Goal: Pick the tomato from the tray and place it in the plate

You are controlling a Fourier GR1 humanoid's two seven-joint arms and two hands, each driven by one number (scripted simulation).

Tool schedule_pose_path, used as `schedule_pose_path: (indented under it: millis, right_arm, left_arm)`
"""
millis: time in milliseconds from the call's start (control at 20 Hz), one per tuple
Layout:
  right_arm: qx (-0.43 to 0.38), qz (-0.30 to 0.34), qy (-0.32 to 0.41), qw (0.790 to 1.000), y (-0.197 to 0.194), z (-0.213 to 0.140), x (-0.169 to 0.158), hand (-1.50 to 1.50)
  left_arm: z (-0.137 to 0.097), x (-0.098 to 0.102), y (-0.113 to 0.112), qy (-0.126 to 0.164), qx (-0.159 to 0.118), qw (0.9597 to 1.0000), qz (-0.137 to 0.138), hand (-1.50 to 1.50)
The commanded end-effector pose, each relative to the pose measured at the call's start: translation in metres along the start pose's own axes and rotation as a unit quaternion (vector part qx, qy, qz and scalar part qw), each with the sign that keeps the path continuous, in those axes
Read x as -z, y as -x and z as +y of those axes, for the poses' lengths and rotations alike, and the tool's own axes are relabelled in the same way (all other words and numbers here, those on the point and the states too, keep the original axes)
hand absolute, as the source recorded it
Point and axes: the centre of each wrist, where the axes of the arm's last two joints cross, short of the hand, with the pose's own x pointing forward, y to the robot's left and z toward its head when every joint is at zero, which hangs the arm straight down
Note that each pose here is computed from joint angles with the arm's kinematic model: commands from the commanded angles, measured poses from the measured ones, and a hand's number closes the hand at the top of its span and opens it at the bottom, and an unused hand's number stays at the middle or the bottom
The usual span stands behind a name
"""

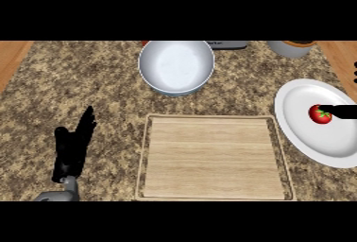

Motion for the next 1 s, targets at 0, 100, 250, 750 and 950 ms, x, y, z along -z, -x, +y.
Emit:
schedule_pose_path:
  millis: [0, 100, 250, 750, 950]
  right_arm:
    - [0.114, -0.031, 0.052, 0.992, 0.014, -0.025, -0.008, -1.50]
    - [0.142, -0.023, 0.036, 0.989, 0.040, -0.035, -0.021, -1.50]
    - [0.152, -0.019, 0.018, 0.988, 0.051, -0.054, -0.033, -1.50]
    - [0.154, -0.065, -0.010, 0.986, 0.063, -0.033, -0.045, -1.50]
    - [0.142, -0.061, 0.009, 0.988, 0.066, -0.011, -0.041, -1.50]
  left_arm:
    - [-0.010, 0.006, -0.003, -0.009, -0.004, 1.0000, 0.000, 0.00]
    - [-0.009, 0.000, 0.003, 0.004, 0.001, 1.0000, 0.000, 0.00]
    - [-0.007, 0.014, -0.002, -0.001, 0.005, 1.0000, 0.001, 0.00]
    - [-0.007, 0.014, -0.015, 0.002, 0.005, 1.0000, -0.006, 0.00]
    - [0.003, 0.015, -0.009, 0.008, -0.004, 1.0000, 0.004, 0.00]
